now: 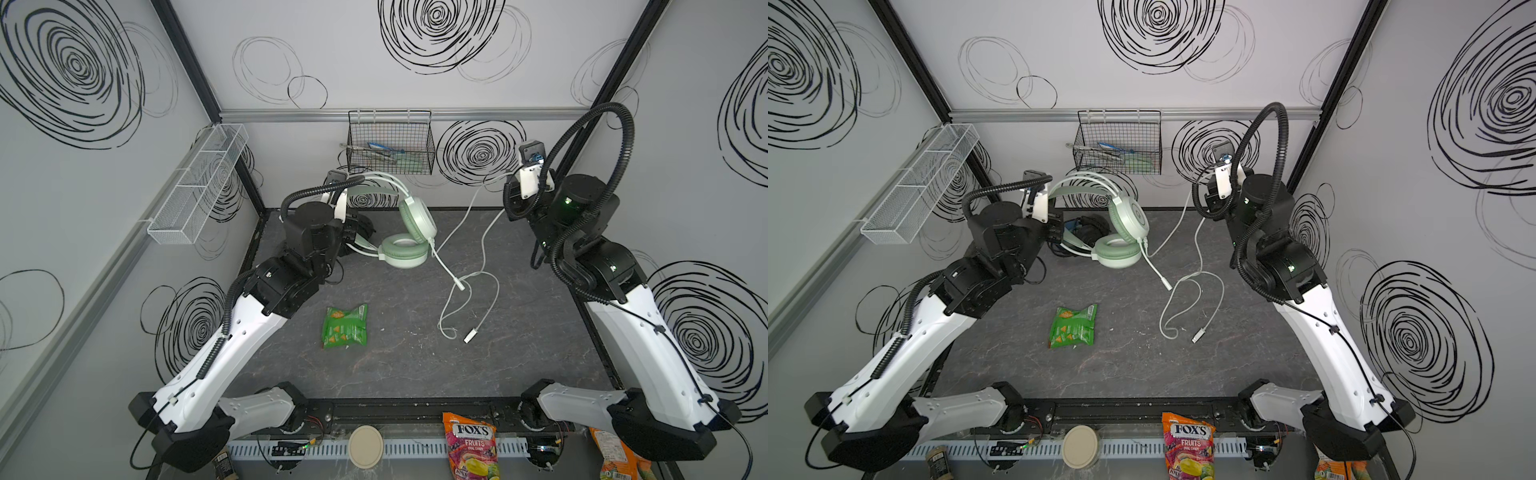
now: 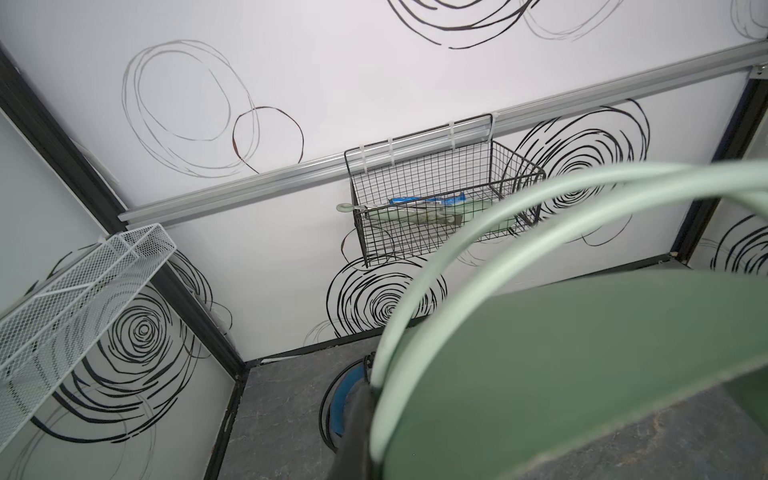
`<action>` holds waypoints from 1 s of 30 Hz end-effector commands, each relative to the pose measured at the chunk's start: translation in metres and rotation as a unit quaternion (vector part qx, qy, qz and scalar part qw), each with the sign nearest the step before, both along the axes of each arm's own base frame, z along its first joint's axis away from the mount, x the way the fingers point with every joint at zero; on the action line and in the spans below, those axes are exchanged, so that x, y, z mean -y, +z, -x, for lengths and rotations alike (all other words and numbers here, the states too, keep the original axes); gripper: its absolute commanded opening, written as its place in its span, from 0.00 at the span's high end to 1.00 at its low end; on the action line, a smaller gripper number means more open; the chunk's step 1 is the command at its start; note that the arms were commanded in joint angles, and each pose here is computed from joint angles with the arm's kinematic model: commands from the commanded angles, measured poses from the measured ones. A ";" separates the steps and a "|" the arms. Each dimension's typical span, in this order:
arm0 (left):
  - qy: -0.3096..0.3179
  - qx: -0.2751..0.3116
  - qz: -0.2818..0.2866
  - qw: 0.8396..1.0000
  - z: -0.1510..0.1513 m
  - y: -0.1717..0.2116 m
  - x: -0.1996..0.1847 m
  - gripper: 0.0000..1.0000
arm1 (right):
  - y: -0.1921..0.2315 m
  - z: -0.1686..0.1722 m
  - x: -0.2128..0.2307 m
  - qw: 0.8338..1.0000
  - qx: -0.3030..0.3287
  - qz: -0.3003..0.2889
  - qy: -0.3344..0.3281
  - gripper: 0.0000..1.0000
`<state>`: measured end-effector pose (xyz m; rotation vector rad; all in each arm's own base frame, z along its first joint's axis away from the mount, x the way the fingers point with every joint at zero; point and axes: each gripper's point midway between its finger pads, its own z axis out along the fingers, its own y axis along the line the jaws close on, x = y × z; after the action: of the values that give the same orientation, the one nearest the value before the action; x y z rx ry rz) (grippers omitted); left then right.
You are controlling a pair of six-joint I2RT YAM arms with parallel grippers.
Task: Wrap the headphones
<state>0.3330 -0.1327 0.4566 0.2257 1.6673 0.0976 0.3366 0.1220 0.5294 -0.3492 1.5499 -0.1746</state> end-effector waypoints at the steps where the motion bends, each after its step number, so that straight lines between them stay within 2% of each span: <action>1: -0.007 0.063 0.015 0.998 0.013 0.030 0.004 1.00 | 0.012 0.005 -0.012 0.998 -0.006 -0.044 0.038 1.00; 4: -0.023 0.058 -0.009 0.998 0.018 0.023 0.020 1.00 | 0.009 0.001 -0.021 0.998 -0.021 -0.043 0.046 1.00; 10: -0.042 0.020 -0.017 0.999 0.016 -0.005 0.051 1.00 | 0.007 0.002 -0.041 0.997 -0.033 -0.028 0.071 1.00; 17: 0.022 -0.025 -0.008 0.999 -0.004 -0.039 0.066 1.00 | -0.007 0.025 -0.088 0.992 -0.040 0.072 0.098 1.00; 22: 0.078 -0.042 0.010 0.996 -0.020 -0.056 0.063 1.00 | -0.010 0.036 -0.092 0.990 -0.043 0.094 0.097 1.00; 27: 0.123 -0.035 0.021 0.992 -0.032 -0.059 0.059 1.00 | -0.014 0.048 -0.096 0.985 -0.036 0.139 0.095 1.00; 30: 0.127 -0.026 0.036 0.991 -0.039 -0.056 0.061 1.00 | -0.015 0.058 -0.105 0.982 -0.031 0.147 0.113 1.00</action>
<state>0.3634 -0.2028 0.3532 0.2113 1.8651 0.3382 0.2908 0.2357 0.5023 -0.7673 1.5701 -0.1857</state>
